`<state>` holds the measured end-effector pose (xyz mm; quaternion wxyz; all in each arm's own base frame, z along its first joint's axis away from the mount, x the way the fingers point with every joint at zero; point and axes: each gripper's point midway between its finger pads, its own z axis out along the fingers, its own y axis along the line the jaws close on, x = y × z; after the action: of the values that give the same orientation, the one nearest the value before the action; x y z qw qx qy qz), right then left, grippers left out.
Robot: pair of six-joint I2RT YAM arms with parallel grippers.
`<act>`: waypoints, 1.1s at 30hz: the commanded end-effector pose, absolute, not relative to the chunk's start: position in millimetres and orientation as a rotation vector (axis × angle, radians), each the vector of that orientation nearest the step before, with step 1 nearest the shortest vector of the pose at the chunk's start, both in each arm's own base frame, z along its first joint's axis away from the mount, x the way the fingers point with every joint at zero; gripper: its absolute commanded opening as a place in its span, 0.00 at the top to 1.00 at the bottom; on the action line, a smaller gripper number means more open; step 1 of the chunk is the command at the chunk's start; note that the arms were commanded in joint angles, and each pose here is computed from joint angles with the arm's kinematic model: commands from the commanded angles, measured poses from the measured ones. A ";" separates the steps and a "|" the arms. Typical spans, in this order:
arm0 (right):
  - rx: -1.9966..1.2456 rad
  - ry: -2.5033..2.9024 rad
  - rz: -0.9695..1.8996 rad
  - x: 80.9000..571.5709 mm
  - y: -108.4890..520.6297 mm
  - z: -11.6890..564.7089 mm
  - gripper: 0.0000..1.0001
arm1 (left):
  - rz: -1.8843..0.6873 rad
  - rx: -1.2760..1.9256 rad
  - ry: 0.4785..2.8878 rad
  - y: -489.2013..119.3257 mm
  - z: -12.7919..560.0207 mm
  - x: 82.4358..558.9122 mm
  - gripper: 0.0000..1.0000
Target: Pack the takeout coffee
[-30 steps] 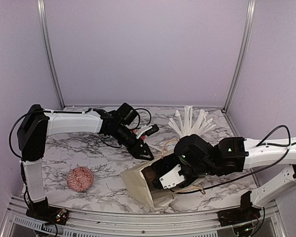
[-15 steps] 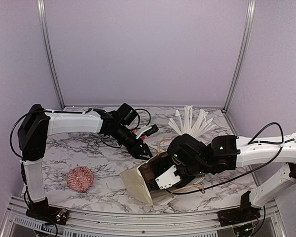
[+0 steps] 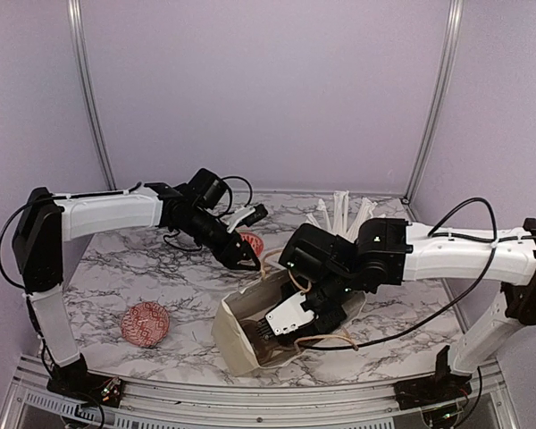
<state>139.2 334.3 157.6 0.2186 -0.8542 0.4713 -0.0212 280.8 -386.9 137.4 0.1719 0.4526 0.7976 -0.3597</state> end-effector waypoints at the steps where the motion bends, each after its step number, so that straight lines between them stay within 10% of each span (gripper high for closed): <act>1: -2.465 1.430 0.131 113.5 325.6 159.8 0.65 | -0.900 1.239 2.215 -359.6 175.2 292.4 0.33; 33: -2.504 1.693 0.222 127.6 307.3 109.3 0.59 | -0.794 1.021 2.116 -295.8 274.5 281.8 0.30</act>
<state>115.9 317.5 132.6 0.0769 -0.8299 0.5389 0.1224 287.5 -302.5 258.5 0.3185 0.3949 0.8065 -0.3038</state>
